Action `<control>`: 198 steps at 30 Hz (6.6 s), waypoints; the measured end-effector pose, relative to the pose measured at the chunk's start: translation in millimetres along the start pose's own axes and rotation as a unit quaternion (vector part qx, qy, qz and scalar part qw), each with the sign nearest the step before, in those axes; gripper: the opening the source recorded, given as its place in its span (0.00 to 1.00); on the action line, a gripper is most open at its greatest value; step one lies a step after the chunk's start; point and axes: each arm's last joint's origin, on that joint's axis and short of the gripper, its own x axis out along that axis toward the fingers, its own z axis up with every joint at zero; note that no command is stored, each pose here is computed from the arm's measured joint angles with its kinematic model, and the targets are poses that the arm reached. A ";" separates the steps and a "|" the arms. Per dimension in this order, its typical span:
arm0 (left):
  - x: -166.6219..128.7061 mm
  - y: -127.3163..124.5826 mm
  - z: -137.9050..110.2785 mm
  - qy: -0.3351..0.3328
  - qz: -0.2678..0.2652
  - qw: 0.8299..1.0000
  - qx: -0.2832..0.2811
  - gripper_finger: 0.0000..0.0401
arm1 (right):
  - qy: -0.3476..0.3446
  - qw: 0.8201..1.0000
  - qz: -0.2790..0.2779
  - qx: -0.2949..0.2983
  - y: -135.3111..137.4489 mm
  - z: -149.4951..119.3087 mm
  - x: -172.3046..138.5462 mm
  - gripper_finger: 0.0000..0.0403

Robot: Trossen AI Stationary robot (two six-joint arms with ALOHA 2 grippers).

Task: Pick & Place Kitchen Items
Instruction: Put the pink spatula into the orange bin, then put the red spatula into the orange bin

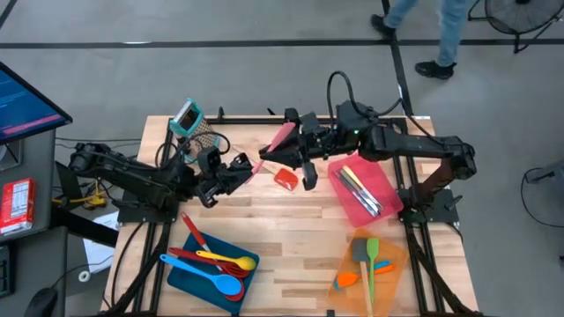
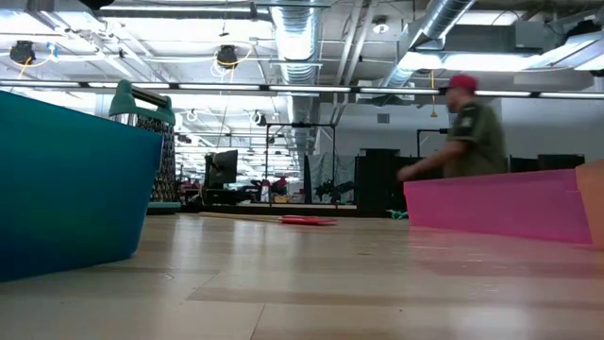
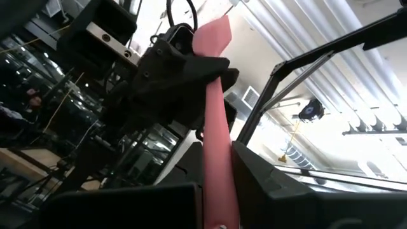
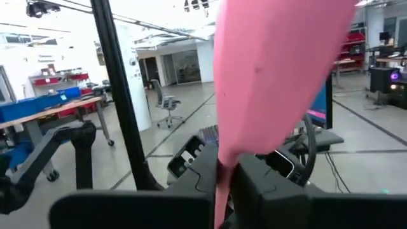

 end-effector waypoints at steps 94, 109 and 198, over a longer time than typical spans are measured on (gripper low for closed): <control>-20.3 73.6 -18.1 0.248 0.228 0.928 0.158 0.55 | 0.610 0.780 -0.116 0.080 203.9 -180.5 -170.7 0.61; -50.3 141.5 -4.2 0.411 0.319 0.820 0.239 0.56 | 0.438 0.876 -0.181 0.094 170.7 -120.7 -202.2 0.58; 3.5 159.3 -33.0 0.638 0.287 0.666 0.258 0.58 | 0.395 0.883 -0.231 0.104 178.7 -131.8 -187.8 0.56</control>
